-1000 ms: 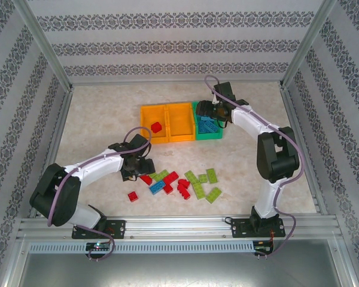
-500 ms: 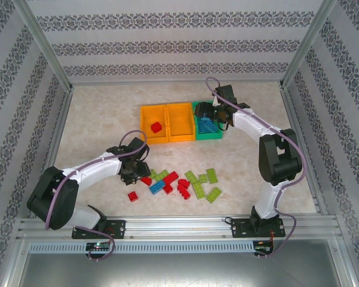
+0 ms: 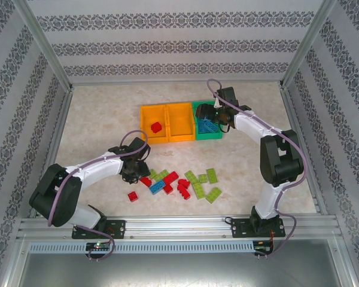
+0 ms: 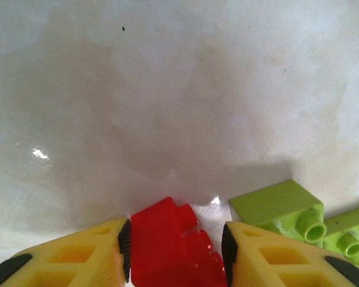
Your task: Sort the legos into containers by color
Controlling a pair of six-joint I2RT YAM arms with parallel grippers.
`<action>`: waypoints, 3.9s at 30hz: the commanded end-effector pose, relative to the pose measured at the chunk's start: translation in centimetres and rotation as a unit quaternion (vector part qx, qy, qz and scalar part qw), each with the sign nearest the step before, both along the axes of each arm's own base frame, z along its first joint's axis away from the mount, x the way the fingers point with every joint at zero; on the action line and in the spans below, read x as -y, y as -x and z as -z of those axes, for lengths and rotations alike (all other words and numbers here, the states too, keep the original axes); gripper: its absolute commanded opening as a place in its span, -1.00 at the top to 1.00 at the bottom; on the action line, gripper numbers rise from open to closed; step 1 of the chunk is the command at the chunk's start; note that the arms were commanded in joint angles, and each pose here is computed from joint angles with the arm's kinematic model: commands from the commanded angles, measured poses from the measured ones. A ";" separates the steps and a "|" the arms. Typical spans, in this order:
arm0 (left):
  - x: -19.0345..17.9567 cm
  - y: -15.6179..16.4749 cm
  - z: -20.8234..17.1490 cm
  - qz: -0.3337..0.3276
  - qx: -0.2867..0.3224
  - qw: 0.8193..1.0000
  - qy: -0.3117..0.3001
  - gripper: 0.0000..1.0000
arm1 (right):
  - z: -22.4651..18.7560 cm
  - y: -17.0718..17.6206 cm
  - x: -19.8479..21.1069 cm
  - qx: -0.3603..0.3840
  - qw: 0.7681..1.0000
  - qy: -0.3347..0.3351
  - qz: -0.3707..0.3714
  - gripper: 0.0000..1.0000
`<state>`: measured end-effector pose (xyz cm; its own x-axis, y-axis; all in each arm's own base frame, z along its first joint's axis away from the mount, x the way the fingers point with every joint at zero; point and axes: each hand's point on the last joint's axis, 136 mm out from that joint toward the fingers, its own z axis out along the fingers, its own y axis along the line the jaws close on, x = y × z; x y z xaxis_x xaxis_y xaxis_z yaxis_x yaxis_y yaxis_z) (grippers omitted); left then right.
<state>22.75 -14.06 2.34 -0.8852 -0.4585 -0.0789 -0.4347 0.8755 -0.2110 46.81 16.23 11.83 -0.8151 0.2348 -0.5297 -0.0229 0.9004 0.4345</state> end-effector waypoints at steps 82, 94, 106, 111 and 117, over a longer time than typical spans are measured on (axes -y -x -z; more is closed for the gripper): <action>-2.4 -23.7 -13.0 0.067 0.245 0.963 -0.094 -0.91 | 5.1 29.8 -21.7 0.063 0.815 0.182 -0.547 -0.86; -6.0 -19.9 -12.9 0.022 0.246 0.964 -0.100 -0.99 | 7.4 30.6 -22.7 0.032 0.805 0.231 -0.545 -0.79; -6.5 -19.2 -12.5 0.014 0.239 0.965 -0.104 -0.99 | 8.9 29.9 -22.6 0.025 0.802 0.274 -0.530 -0.59; -6.8 -18.9 -12.3 0.012 0.235 0.966 -0.108 -0.99 | 9.4 30.0 -22.8 0.015 0.802 0.279 -0.528 -0.50; -7.0 -18.7 -12.1 0.008 0.233 0.966 -0.111 -0.99 | 9.7 29.9 -22.8 0.011 0.803 0.285 -0.523 -0.47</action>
<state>41.45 -8.15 13.46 -0.7726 -0.3394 -0.5365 -0.2885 0.9405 -0.1796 17.14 39.31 2.90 -0.3798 -0.8495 -0.3662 -0.9058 0.4219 -0.0391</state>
